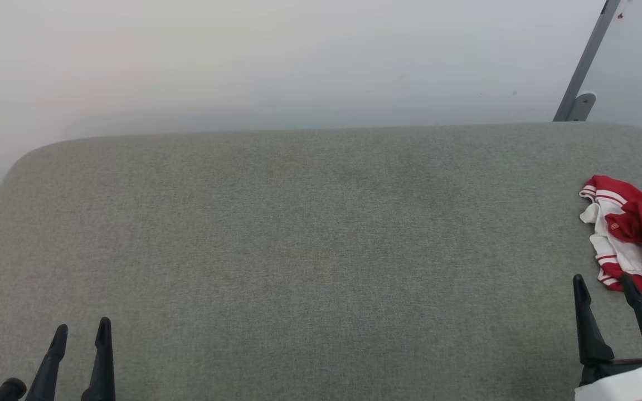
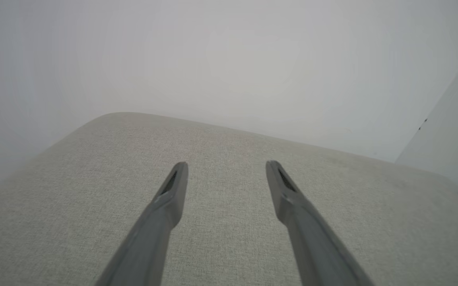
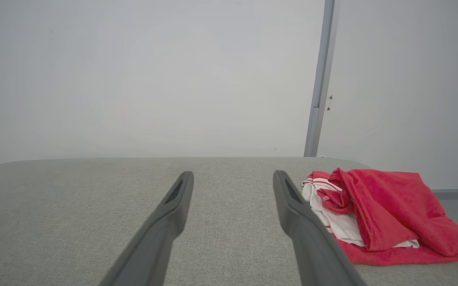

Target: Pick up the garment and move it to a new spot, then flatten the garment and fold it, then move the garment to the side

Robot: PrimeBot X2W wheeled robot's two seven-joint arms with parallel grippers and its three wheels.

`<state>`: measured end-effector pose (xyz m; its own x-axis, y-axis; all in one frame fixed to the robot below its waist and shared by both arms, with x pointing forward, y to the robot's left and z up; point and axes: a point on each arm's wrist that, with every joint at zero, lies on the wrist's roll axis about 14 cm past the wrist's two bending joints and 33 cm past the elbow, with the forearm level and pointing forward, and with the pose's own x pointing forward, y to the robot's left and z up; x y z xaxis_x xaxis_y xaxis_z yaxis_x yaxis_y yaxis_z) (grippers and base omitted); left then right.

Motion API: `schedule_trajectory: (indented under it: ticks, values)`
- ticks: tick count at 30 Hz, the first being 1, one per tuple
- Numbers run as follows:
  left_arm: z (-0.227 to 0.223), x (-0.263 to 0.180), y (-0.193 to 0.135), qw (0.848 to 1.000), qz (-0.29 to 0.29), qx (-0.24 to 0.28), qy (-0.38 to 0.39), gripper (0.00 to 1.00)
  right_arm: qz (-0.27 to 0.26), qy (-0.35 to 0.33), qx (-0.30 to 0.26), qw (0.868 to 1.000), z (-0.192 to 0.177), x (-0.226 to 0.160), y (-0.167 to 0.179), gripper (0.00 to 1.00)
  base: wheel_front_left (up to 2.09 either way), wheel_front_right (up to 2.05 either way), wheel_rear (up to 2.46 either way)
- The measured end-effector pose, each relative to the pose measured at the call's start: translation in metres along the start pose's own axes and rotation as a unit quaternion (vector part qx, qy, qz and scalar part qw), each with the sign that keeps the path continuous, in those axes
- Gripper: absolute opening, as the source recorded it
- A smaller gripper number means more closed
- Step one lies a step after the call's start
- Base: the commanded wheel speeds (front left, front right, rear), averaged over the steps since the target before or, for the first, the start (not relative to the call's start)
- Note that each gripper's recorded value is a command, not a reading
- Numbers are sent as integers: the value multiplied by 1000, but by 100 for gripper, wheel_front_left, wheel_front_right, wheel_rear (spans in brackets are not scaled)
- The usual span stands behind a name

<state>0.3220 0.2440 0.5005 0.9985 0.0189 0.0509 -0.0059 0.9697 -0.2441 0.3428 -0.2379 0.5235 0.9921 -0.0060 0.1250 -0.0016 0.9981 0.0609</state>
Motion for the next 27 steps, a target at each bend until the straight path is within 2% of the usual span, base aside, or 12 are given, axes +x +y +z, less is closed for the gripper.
schedule_trajectory:
  ticks: [27]
  values:
    - [2,3,-8,1000,-20,22,-1,100,-10,0,11,1000,-2,-11,4,100,0,0,0]
